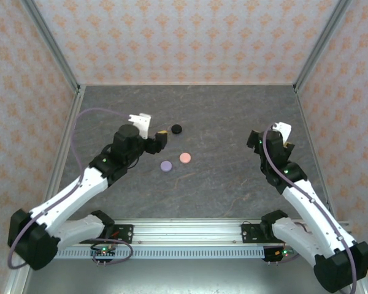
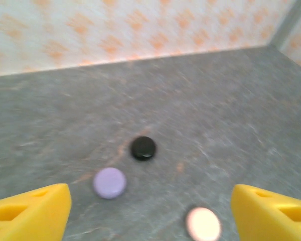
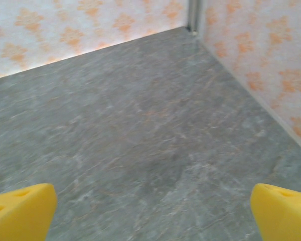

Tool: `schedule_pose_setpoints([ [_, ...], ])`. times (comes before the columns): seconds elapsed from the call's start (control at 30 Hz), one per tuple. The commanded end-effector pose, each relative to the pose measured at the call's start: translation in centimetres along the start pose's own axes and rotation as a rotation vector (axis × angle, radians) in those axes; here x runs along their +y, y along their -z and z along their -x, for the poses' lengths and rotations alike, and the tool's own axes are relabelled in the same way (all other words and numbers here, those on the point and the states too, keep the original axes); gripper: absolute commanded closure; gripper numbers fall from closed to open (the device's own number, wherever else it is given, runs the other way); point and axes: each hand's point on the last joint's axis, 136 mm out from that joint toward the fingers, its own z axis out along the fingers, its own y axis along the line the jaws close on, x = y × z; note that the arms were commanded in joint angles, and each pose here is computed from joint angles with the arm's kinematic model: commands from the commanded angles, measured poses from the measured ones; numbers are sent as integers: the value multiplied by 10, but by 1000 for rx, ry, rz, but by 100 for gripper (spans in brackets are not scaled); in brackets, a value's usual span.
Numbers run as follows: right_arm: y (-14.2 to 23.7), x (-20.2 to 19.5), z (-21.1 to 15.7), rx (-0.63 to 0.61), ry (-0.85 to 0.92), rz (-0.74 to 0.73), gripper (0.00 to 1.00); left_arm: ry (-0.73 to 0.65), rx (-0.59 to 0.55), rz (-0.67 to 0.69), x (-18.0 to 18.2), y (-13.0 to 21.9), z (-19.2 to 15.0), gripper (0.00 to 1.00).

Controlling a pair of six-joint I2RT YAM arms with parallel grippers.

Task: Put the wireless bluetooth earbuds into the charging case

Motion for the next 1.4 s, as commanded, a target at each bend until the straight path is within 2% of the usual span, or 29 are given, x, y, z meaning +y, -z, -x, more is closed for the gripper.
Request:
schedule_pose_setpoints([
  [0.0, -8, -22, 11, -126, -45, -92, 1, -9, -135, 243, 49, 21, 13, 13],
  [0.2, -38, -40, -15, -157, -63, -148, 1, 38, -223, 507, 108, 48, 3, 6],
  [0.5, -76, -38, -51, -189, -52, -118, 1, 40, -194, 682, 154, 59, -26, 4],
  [0.57, -81, -33, -47, -211, -54, -89, 1, 30, -175, 703, 160, 56, -34, 4],
  [0.67, -87, -25, -42, -252, -75, -17, 1, 23, -165, 704, 164, 48, -44, 4],
  [0.93, -105, 6, -54, -236, 72, 126, 1, -26, -144, 671, 166, 31, -57, 4],
  [1.13, -125, 15, -66, -223, 97, 139, 1, -42, -150, 610, 158, 20, -61, 4],
  [1.23, -134, 18, -67, -161, 122, 130, 1, -50, -149, 605, 158, 19, -62, 4],
  [1.33, -153, 9, -67, -53, 62, 122, 1, -58, -145, 607, 158, 18, -64, 4],
  [1.37, -153, 8, -67, -54, 52, 132, 1, -61, -141, 606, 159, 16, -65, 4],
])
